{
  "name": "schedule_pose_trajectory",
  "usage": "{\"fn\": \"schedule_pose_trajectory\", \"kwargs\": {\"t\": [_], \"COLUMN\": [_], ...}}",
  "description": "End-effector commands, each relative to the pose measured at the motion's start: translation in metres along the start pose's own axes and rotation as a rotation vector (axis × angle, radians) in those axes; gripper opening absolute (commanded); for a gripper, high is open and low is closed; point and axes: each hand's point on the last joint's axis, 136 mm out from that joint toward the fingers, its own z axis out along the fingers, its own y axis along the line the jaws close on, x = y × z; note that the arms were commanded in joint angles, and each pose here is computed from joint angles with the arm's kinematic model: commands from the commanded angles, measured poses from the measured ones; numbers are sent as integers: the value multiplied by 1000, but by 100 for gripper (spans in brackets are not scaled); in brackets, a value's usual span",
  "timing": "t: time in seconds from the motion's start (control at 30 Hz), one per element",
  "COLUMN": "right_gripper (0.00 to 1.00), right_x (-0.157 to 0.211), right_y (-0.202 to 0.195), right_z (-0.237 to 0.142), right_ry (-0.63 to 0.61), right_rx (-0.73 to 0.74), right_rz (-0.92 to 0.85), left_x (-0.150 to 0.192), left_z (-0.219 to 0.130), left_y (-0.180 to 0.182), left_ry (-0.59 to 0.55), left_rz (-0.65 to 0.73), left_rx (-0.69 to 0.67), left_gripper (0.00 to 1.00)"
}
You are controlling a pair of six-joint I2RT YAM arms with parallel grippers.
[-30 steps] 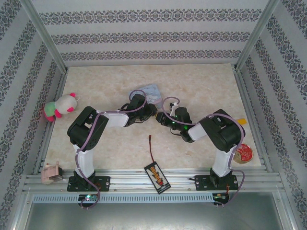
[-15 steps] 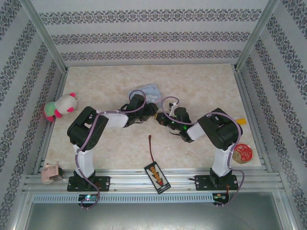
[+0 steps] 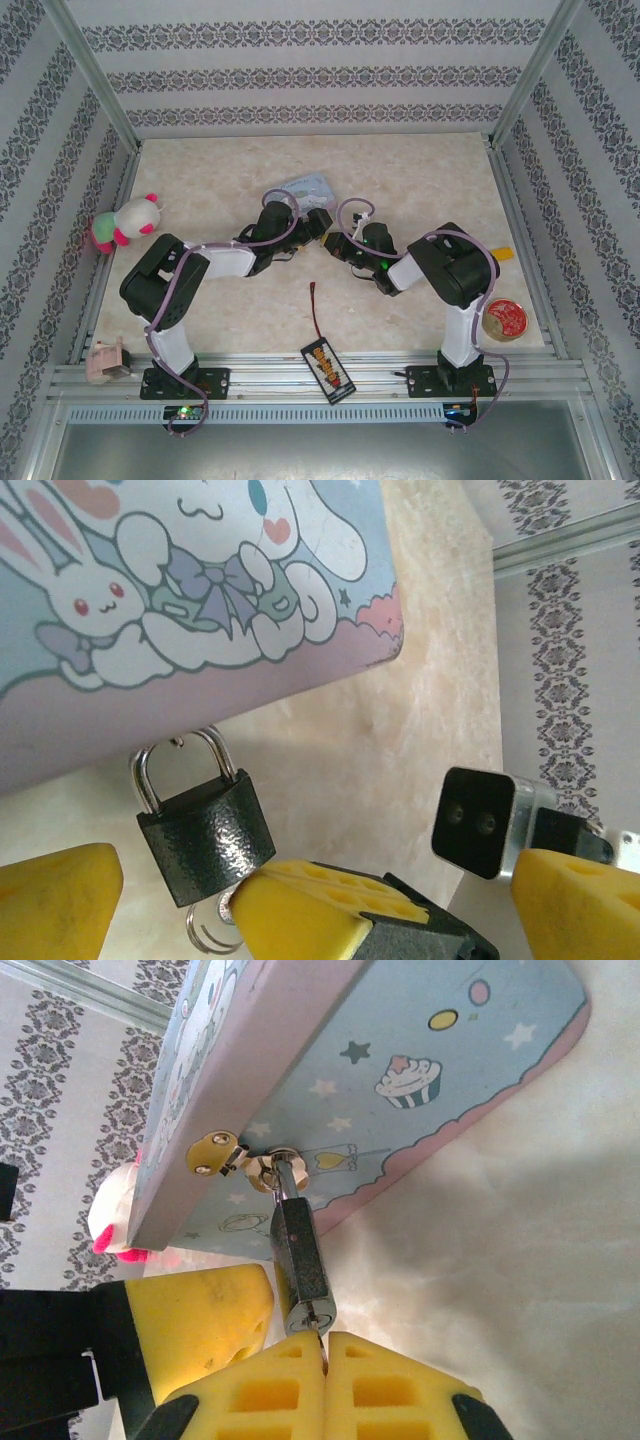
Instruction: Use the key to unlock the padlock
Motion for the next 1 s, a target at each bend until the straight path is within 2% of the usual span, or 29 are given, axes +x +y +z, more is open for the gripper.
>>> {"fn": "schedule_pose_trajectory", "kwargs": {"t": [0.0, 0.1, 0.2, 0.33, 0.53, 0.87, 0.97], "right_gripper": [2, 2, 2, 2, 3, 3, 3], "right_x": [-14, -14, -14, -14, -15, -16, -16], "right_y": [17, 17, 16, 17, 19, 19, 19], "right_z": [4, 4, 4, 4, 5, 6, 7], "right_ry": [-41, -43, -45, -44, -45, -47, -47], "right_rx": [-79, -88, -96, -108, -124, -130, -134], "right_rz": [22, 45, 66, 84, 95, 104, 108], "left_x": [-10, -11, -13, -13, -15, -18, -21], "left_z": [-6, -9, -12, -12, -2, 10, 13], "left_y": [-12, -5, 5, 11, 15, 21, 20], "left_ry": [-92, -122, -155, -162, -164, -151, -161], "left_rz": [47, 40, 35, 50, 30, 1, -10], "left_rx": [75, 74, 50, 18, 32, 32, 45], "left_gripper": [99, 97, 85, 82, 70, 64, 60]}}
